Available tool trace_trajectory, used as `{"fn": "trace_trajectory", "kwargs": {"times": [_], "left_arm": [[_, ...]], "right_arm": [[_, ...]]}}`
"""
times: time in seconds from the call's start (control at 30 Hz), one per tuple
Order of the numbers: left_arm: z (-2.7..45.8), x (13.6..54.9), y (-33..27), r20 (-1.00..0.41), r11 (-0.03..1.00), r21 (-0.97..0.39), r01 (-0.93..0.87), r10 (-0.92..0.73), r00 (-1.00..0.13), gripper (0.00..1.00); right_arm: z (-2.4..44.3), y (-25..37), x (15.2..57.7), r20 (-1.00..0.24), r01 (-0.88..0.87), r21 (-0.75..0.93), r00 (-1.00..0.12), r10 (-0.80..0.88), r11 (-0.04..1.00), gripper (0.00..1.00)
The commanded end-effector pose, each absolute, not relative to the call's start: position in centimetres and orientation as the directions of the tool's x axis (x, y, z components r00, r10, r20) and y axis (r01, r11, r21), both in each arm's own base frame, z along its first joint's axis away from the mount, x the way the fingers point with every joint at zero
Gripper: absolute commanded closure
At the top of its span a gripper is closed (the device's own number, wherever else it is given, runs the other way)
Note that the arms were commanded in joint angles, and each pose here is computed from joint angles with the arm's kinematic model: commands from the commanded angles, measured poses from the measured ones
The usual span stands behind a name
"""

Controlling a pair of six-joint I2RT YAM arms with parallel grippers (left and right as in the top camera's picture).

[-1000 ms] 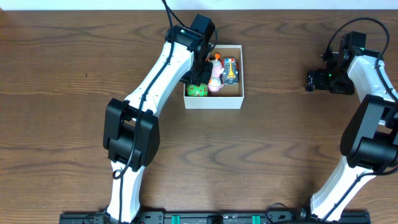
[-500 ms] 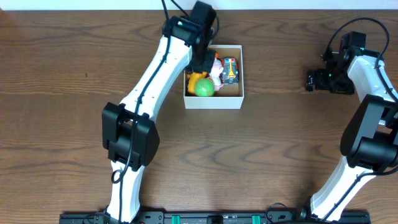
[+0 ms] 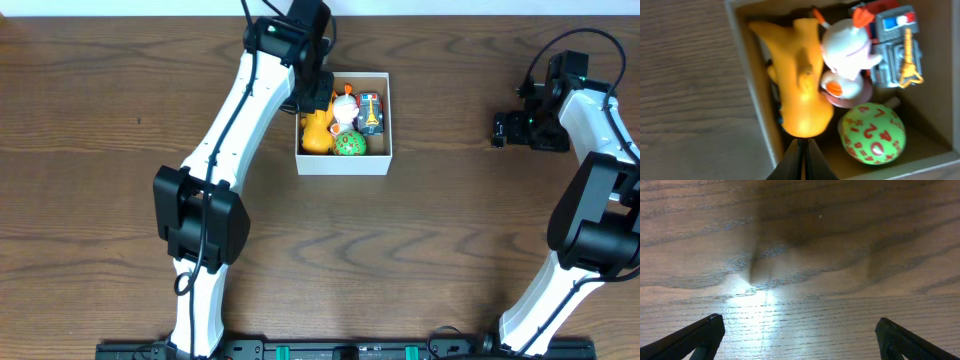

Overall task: Pack container
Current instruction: 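Raise the left gripper and withdraw it up and left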

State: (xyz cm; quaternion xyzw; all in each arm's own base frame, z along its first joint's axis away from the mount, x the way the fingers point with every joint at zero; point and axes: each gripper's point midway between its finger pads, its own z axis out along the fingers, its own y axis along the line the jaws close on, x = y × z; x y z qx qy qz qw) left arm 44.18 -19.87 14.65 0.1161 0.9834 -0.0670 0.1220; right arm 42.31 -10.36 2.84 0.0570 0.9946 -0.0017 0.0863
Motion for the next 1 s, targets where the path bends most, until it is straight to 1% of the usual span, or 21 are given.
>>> {"fn": "trace_trajectory", "kwargs": {"times": [0.0, 0.07, 0.13, 0.2, 0.27, 0.33, 0.4, 0.5, 0.57, 0.67, 0.7, 0.73, 0.77, 0.8, 0.83, 0.87, 0.93, 0.97], "left_arm": [[16.2, 44.3, -19.9, -0.285, 0.964, -0.114, 0.238, 0.198, -0.938, 0.94], [16.2, 44.7, -18.7, -0.288, 0.976, -0.095, 0.198, 0.164, -0.944, 0.94], [16.1, 45.5, -16.9, -0.289, 0.993, -0.086, 0.086, 0.058, -0.956, 0.94], [16.2, 46.2, -15.1, -0.281, 0.992, -0.116, -0.045, -0.076, -0.957, 0.94], [16.2, 46.6, -13.8, -0.257, 0.978, -0.168, -0.125, -0.165, -0.952, 0.94], [16.2, 46.8, -12.7, -0.242, 0.97, -0.191, -0.152, -0.196, -0.95, 0.94], [16.1, 47.1, -10.8, -0.242, 0.966, -0.174, -0.193, -0.232, -0.942, 0.94], [16.0, 47.6, -7.4, -0.246, 0.937, -0.144, -0.319, -0.346, -0.905, 0.94], [16.0, 47.8, -5.4, -0.243, 0.908, -0.151, -0.39, -0.416, -0.876, 0.94], [16.0, 48.0, -3.4, -0.241, 0.887, -0.153, -0.436, -0.461, -0.854, 0.94], [16.0, 48.1, -2.7, -0.243, 0.882, -0.15, -0.447, -0.471, -0.848, 0.92], [15.9, 48.1, -2.1, -0.247, 0.877, -0.147, -0.457, -0.48, -0.842, 0.78], [15.9, 48.3, -1.2, -0.259, 0.871, -0.134, -0.472, -0.49, -0.832, 0.62], [15.9, 48.4, -0.5, -0.27, 0.868, -0.119, -0.483, -0.496, -0.825, 0.54], [15.9, 48.4, 0.5, -0.289, 0.862, -0.093, -0.499, -0.503, -0.815, 0.51], [15.9, 48.5, 1.4, -0.309, 0.855, -0.067, -0.514, -0.507, -0.804, 0.45], [16.1, 48.8, 3.1, -0.345, 0.841, -0.033, -0.539, -0.516, -0.784, 0.21], [16.2, 48.9, 3.6, -0.357, 0.836, -0.027, -0.548, -0.52, -0.776, 0.12]], "right_arm": [[3.2, -10.0, 42.4, -0.179, 0.114, 0.011, -0.977, 0.114, 0.993, 0.01], [3.2, -10.0, 42.4, -0.179, 0.114, 0.011, -0.977, 0.114, 0.993, 0.01], [3.2, -10.0, 42.4, -0.179, 0.114, 0.011, -0.977, 0.114, 0.993, 0.01], [3.2, -10.0, 42.4, -0.18, 0.114, 0.011, -0.977, 0.114, 0.993, 0.01], [3.2, -10.0, 42.4, -0.18, 0.114, 0.011, -0.977, 0.114, 0.993, 0.01], [3.2, -10.0, 42.4, -0.179, 0.114, 0.011, -0.977, 0.114, 0.993, 0.01], [3.2, -10.0, 42.4, -0.18, 0.114, 0.011, -0.977, 0.114, 0.993, 0.01], [3.2, -10.0, 42.4, -0.179, 0.114, 0.011, -0.977, 0.114, 0.993, 0.01], [3.2, -10.0, 42.4, -0.179, 0.114, 0.011, -0.977, 0.114, 0.993, 0.01], [3.2, -10.0, 42.4, -0.179, 0.114, 0.011, -0.977, 0.114, 0.993, 0.01], [3.2, -10.0, 42.4, -0.179, 0.114, 0.011, -0.977, 0.114, 0.993, 0.01], [3.2, -10.0, 42.4, -0.179, 0.114, 0.011, -0.977, 0.114, 0.993, 0.01], [3.2, -10.0, 42.4, -0.179, 0.114, 0.011, -0.977, 0.114, 0.993, 0.01], [3.2, -10.0, 42.4, -0.179, 0.114, 0.011, -0.977, 0.114, 0.993, 0.01], [3.2, -10.0, 42.4, -0.18, 0.114, 0.011, -0.977, 0.114, 0.993, 0.01], [3.2, -10.0, 42.4, -0.179, 0.114, 0.011, -0.977, 0.114, 0.993, 0.01], [3.2, -10.0, 42.4, -0.18, 0.114, 0.011, -0.977, 0.114, 0.993, 0.01], [3.2, -10.0, 42.4, -0.18, 0.114, 0.011, -0.977, 0.114, 0.993, 0.01]]}}
